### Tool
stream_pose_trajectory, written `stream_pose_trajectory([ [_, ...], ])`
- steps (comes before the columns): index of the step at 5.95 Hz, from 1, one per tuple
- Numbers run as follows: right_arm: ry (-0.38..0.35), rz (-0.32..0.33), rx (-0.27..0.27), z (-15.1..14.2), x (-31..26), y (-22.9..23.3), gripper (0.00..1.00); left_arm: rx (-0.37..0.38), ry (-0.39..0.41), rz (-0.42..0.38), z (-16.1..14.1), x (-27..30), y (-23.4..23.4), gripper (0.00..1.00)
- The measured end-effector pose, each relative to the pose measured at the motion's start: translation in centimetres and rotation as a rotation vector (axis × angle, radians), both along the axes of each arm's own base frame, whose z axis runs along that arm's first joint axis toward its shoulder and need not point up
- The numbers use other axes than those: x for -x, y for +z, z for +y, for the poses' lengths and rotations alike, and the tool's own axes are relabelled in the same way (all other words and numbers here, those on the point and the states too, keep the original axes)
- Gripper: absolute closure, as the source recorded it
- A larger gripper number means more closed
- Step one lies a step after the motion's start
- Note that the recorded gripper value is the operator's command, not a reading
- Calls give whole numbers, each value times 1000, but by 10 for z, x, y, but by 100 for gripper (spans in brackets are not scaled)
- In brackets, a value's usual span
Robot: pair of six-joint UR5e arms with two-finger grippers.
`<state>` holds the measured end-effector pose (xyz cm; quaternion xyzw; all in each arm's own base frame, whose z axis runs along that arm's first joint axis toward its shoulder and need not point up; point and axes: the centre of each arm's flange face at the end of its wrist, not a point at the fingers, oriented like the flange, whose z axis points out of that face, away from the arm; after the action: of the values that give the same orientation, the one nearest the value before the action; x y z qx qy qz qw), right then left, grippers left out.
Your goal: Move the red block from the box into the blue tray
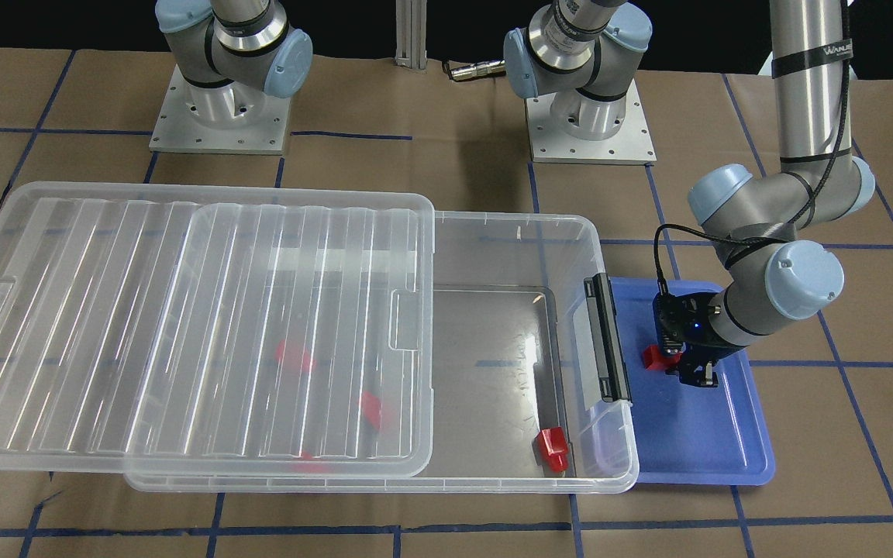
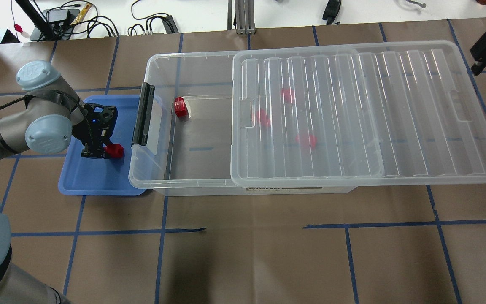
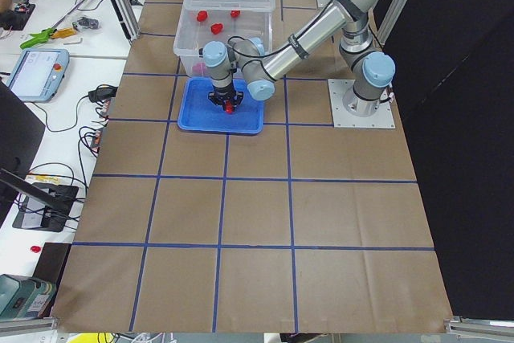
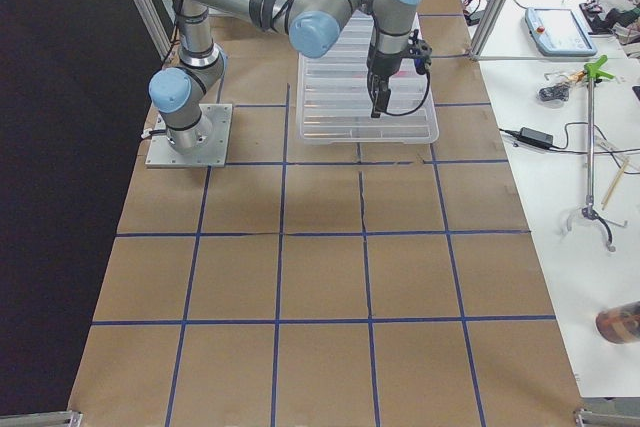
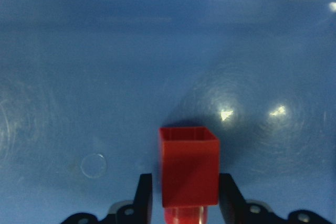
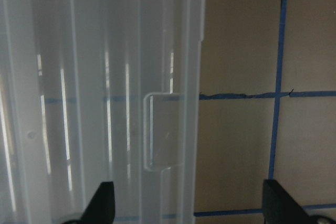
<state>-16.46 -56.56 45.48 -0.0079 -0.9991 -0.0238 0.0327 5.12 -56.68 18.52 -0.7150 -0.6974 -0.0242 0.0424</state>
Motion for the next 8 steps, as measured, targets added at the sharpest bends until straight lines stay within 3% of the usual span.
stream_pose_trajectory([
  [1, -22, -4, -11, 2, 47, -25, 0, -5, 15, -1, 1, 4, 19, 1],
  [3, -80, -2, -11, 16, 100, -86, 0, -43, 63, 2, 3, 32, 122, 1],
  [5, -127, -7, -20, 35, 96, -108, 0, -93, 131, -10, 18, 81, 234, 1],
  [6, -154, -12, -25, 45, 87, -109, 0, -93, 159, -19, 30, 106, 269, 1],
  [8, -172, -24, -24, 62, 68, -107, 0, -90, 319, -54, 45, 136, 286, 1],
])
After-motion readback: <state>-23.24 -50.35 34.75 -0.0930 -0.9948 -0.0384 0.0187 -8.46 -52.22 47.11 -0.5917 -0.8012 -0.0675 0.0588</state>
